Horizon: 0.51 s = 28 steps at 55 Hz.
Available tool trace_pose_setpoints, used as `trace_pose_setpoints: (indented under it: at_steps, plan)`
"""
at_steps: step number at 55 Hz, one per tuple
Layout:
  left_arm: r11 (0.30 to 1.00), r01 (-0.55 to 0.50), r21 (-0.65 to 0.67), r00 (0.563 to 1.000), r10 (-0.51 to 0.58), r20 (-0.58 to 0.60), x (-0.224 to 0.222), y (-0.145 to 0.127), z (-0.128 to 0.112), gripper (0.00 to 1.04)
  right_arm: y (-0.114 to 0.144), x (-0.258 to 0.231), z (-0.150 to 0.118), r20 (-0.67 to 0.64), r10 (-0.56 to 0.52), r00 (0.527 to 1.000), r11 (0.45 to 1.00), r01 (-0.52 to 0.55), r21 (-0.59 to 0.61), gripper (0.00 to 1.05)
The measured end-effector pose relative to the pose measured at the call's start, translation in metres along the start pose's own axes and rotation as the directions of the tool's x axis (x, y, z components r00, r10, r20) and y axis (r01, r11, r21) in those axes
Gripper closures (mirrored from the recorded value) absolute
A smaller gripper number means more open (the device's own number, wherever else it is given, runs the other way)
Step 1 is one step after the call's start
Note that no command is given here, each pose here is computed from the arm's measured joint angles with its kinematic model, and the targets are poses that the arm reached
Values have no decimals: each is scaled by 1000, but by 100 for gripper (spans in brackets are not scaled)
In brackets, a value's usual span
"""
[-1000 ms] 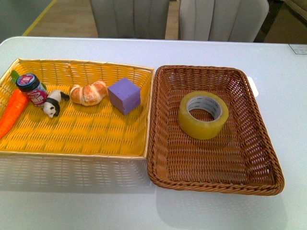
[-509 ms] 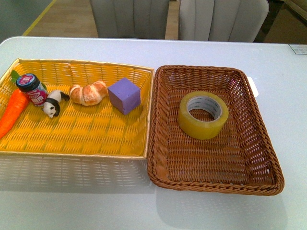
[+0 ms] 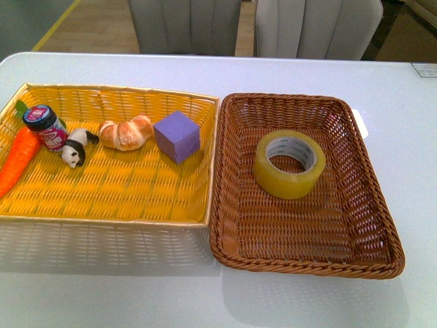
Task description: Move tape to another basket
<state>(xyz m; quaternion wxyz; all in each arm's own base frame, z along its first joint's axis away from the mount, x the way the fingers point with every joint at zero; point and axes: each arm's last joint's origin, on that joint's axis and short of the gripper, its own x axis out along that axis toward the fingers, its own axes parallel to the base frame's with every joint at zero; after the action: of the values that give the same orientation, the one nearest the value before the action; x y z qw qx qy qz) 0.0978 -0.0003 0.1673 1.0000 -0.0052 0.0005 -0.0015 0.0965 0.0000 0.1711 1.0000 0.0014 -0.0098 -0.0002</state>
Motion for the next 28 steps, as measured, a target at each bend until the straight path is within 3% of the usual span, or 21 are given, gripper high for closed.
trace_pose_setpoints:
  at_steps: [4,12,16,28]
  plan:
    - [1000,0,0,1000,0,0,0,0,0,59,0,0,0,0,0,1000,1000,0,0,9]
    - [1000,0,0,1000,0,0,0,0,0,20,0,0,0,0,0,1000,1000,0,0,9]
    - [1000,0,0,1000,0,0,0,0,0,8,0,0,0,0,0,1000,1000,0,0,9]
    - [1000,0,2,1000,0,0,0,0,0,9,0,0,0,0,0,1000,1000,0,0,9]
